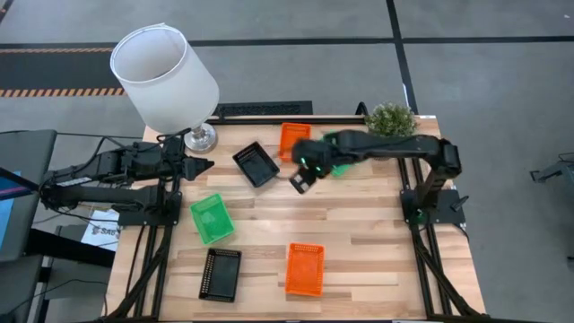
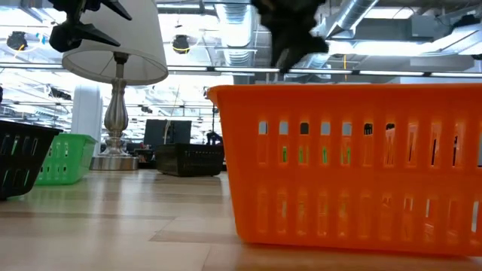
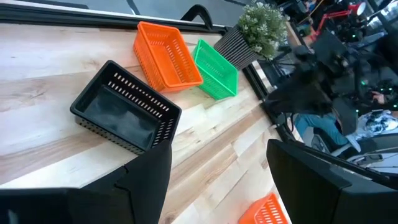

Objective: Stack baskets by color
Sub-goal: Stack the bottom orange bin on top of the top orange bin

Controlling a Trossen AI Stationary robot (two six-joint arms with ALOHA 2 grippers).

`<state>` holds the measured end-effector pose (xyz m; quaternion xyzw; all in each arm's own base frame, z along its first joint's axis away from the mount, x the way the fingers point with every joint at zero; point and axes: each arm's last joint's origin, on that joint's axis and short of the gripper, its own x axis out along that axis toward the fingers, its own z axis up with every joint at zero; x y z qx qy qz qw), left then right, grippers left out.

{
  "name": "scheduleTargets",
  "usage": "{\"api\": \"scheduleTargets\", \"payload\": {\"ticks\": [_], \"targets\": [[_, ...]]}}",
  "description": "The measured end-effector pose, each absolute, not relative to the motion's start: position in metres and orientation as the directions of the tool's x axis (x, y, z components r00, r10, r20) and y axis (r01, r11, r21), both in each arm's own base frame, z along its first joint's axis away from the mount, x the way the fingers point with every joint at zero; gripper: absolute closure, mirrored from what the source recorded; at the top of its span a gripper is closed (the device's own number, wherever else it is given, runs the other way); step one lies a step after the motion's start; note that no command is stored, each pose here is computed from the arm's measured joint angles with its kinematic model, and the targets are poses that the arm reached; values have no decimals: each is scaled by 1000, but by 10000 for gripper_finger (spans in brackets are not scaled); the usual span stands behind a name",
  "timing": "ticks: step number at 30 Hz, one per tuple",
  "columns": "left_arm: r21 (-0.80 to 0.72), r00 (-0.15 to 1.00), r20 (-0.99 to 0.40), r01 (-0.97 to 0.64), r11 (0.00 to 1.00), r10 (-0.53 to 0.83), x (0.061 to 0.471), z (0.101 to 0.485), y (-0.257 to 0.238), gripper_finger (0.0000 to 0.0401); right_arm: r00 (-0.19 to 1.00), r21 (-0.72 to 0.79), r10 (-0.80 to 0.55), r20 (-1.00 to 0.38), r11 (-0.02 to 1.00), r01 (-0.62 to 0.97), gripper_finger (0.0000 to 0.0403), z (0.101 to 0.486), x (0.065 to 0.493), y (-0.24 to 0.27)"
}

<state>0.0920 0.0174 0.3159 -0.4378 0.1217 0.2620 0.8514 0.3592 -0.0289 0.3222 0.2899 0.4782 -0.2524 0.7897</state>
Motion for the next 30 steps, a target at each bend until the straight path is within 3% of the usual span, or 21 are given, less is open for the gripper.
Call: {"api": "scheduleTargets", "payload": {"ticks": [5, 10, 21, 30], "targets": [[-684, 841, -439, -542, 489, 317, 92, 316, 17, 150, 279, 87, -200, -939, 649, 756, 191, 325, 337, 16], [-684, 843, -441, -538, 493, 309, 92, 316, 17, 150, 224, 43, -242, -944, 585, 810, 157, 320, 325, 63], [-674, 830, -464, -557, 485, 308, 91, 313, 16, 150, 269, 147, -209, -940, 462, 875, 153, 304, 314, 144], [-669, 834, -470, -551, 499, 290, 92, 313, 16, 150, 290, 232, -138, -947, 332, 914, 153, 256, 330, 201]]}}
